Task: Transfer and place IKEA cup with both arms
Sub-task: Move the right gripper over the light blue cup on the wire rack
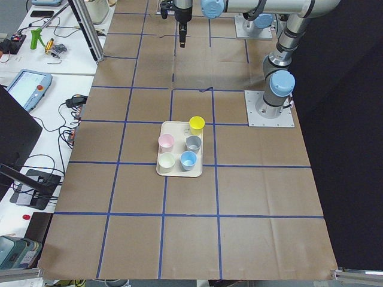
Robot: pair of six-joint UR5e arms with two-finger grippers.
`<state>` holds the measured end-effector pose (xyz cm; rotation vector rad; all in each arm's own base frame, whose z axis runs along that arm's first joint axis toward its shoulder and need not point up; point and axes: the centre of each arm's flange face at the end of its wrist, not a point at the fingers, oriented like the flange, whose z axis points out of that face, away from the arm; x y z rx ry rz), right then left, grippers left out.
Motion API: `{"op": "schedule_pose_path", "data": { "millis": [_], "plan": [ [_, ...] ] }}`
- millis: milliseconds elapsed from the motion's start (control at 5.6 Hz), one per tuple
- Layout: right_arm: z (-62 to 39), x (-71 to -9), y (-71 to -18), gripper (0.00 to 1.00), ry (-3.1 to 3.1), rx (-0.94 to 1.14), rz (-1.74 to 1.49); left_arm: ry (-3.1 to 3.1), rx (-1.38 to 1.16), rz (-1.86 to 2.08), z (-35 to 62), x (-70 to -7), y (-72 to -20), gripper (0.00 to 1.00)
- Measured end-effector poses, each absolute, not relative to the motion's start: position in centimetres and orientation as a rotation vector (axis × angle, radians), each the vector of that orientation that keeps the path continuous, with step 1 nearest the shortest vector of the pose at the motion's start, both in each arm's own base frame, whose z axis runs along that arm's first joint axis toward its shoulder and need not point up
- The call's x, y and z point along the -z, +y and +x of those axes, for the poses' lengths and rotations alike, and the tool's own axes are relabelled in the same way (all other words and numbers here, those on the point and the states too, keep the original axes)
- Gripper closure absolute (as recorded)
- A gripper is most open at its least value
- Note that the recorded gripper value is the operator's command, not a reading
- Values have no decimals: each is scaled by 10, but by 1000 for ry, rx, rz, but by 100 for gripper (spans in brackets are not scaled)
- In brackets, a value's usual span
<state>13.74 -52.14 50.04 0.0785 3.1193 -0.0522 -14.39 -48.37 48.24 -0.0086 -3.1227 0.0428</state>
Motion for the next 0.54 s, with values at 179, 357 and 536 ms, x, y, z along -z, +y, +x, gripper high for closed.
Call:
{"op": "schedule_pose_path", "data": {
  "millis": [179,357,536],
  "plan": [
    [119,-496,-530,0,3123,53,-6,-3124,-43,-11,-144,-483,-484,1],
    [71,-490,-544,0,3124,48,-64,-3124,-46,-13,-144,-483,-484,1],
    [7,-482,-560,0,3127,60,-143,-3124,-49,-16,-144,-482,-484,1]
  ]
}}
